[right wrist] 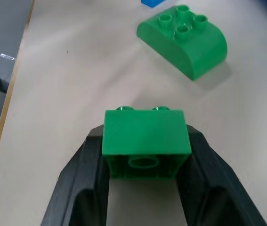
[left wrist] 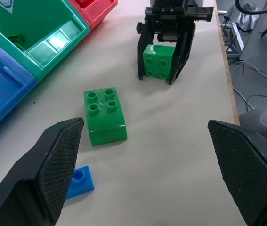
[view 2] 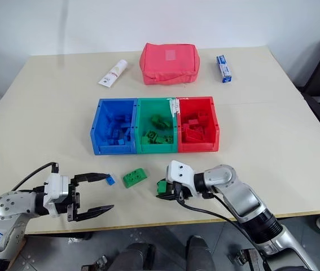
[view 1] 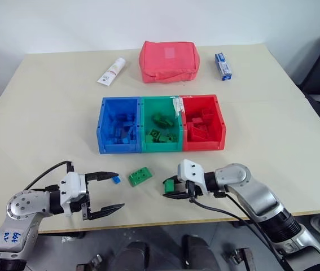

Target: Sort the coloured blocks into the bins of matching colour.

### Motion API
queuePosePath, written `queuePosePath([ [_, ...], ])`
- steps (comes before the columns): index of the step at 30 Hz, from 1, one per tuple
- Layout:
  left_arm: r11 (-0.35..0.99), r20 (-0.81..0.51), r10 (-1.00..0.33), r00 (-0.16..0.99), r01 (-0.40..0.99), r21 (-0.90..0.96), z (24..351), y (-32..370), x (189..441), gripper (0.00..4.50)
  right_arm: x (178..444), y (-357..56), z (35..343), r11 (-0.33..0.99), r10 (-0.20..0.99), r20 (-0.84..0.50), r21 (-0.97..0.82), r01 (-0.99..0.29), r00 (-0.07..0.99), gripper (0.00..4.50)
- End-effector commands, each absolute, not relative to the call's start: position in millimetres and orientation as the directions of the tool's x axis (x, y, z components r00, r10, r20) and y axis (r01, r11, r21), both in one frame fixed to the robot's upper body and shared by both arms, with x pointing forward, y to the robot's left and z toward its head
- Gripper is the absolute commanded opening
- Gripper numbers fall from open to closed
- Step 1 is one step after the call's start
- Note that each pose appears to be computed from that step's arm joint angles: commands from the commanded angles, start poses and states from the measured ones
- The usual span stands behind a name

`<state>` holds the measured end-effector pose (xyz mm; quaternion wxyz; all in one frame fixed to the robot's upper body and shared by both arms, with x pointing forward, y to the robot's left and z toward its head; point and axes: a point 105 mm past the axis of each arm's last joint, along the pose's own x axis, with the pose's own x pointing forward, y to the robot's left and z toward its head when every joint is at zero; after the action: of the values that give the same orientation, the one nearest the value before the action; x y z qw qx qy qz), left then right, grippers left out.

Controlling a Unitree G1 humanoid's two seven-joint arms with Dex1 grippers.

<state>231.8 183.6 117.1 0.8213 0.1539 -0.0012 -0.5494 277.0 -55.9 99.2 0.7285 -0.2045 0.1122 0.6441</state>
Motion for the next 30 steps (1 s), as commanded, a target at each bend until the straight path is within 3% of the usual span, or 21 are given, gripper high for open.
queuePosePath([
  [1, 0.417, -0.075, -0.888, 0.453, 0.864, 0.281, 135.9, 182.4, 238.3, 4.50, 297.6, -53.2, 148.9, 0.168, 0.932, -0.284, -0.214, -0.962, 0.226, 1.47],
  [5, 0.503, 0.000, -0.854, 0.521, 0.825, 0.256, 143.6, 184.6, 246.7, 4.50, 337.4, -52.7, 192.6, 0.326, 0.912, -0.162, -0.267, -0.907, 0.376, 1.47],
  [11, 0.546, 0.019, -0.828, 0.561, 0.798, 0.253, 143.8, 187.7, 251.4, 4.50, 391.5, -45.1, 222.6, 0.457, 0.851, -0.103, -0.339, -0.822, 0.515, 1.47],
  [15, 0.567, 0.027, -0.813, 0.581, 0.781, 0.264, 145.1, 191.6, 254.8, 4.50, 400.6, -41.0, 224.8, 0.450, 0.855, -0.094, -0.355, -0.819, 0.510, 2.84],
  [20, 0.590, 0.023, -0.795, 0.607, 0.763, 0.264, 146.5, 198.8, 255.6, 4.50, 384.6, -50.1, 232.8, 0.373, 0.903, -0.054, -0.388, -0.843, 0.425, 4.49],
  [25, 0.601, -0.034, -0.775, 0.632, 0.752, 0.271, 144.8, 219.5, 255.2, 4.50, 331.9, -84.1, 222.9, 0.184, 0.974, -0.035, -0.453, -0.872, 0.223, 4.49],
  [30, 0.570, -0.187, -0.746, 0.639, 0.758, 0.318, 130.3, 253.5, 251.0, 4.50, 288.3, -127.3, 190.4, 0.113, 0.982, -0.088, -0.420, -0.900, 0.165, 4.49],
])
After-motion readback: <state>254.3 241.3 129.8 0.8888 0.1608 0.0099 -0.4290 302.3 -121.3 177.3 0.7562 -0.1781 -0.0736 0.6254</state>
